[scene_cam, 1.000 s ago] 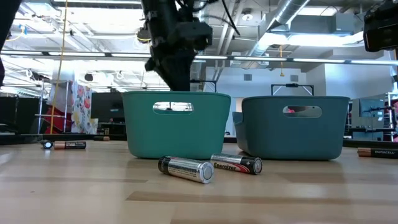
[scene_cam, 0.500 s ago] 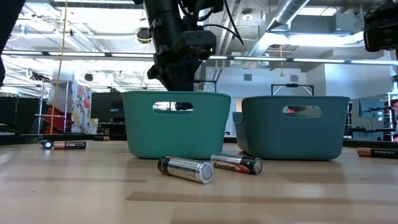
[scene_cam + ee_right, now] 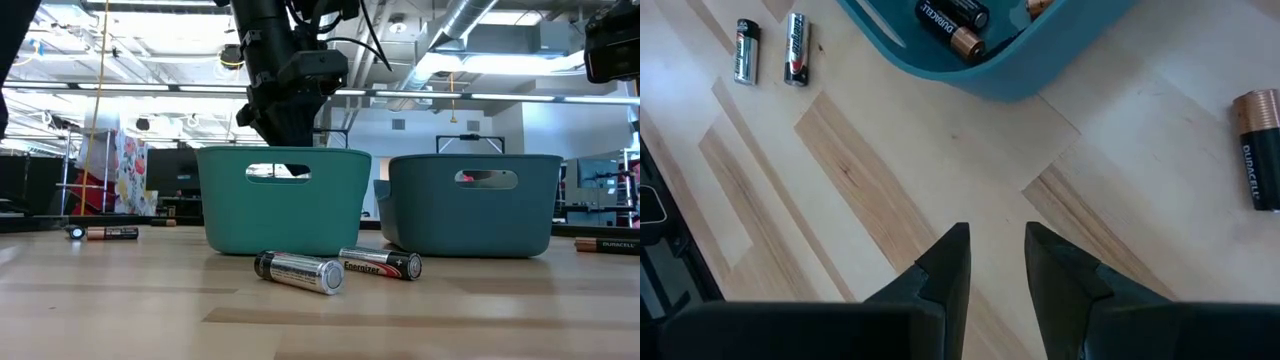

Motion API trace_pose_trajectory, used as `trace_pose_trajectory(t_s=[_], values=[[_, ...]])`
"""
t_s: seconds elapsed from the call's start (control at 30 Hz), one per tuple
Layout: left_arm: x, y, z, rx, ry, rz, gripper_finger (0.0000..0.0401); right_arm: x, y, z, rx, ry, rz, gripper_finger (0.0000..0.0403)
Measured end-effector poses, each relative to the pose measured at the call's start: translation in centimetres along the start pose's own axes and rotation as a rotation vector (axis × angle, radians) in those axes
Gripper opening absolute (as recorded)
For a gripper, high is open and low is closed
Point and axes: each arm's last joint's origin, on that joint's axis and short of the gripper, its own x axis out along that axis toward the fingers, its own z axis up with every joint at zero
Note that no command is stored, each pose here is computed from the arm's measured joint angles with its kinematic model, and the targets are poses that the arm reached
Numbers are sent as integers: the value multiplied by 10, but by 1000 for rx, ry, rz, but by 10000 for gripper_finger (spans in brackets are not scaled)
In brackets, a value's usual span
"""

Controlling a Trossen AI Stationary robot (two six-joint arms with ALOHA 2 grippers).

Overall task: Sort batteries
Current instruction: Put the black battery into the blue bin

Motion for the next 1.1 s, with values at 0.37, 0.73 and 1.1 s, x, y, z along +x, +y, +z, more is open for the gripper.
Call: trace_pose_trajectory(t_s=[0.37, 0.73, 1.1], values=[[0, 1, 1, -1, -10, 16, 96, 0, 0, 0, 2, 0, 2, 116], [0, 1, 1, -2, -9, 16, 96, 0, 0, 0, 2, 0, 3, 116], [0, 1, 0, -2, -8, 17, 96, 0, 1, 0, 5, -1, 7, 116]])
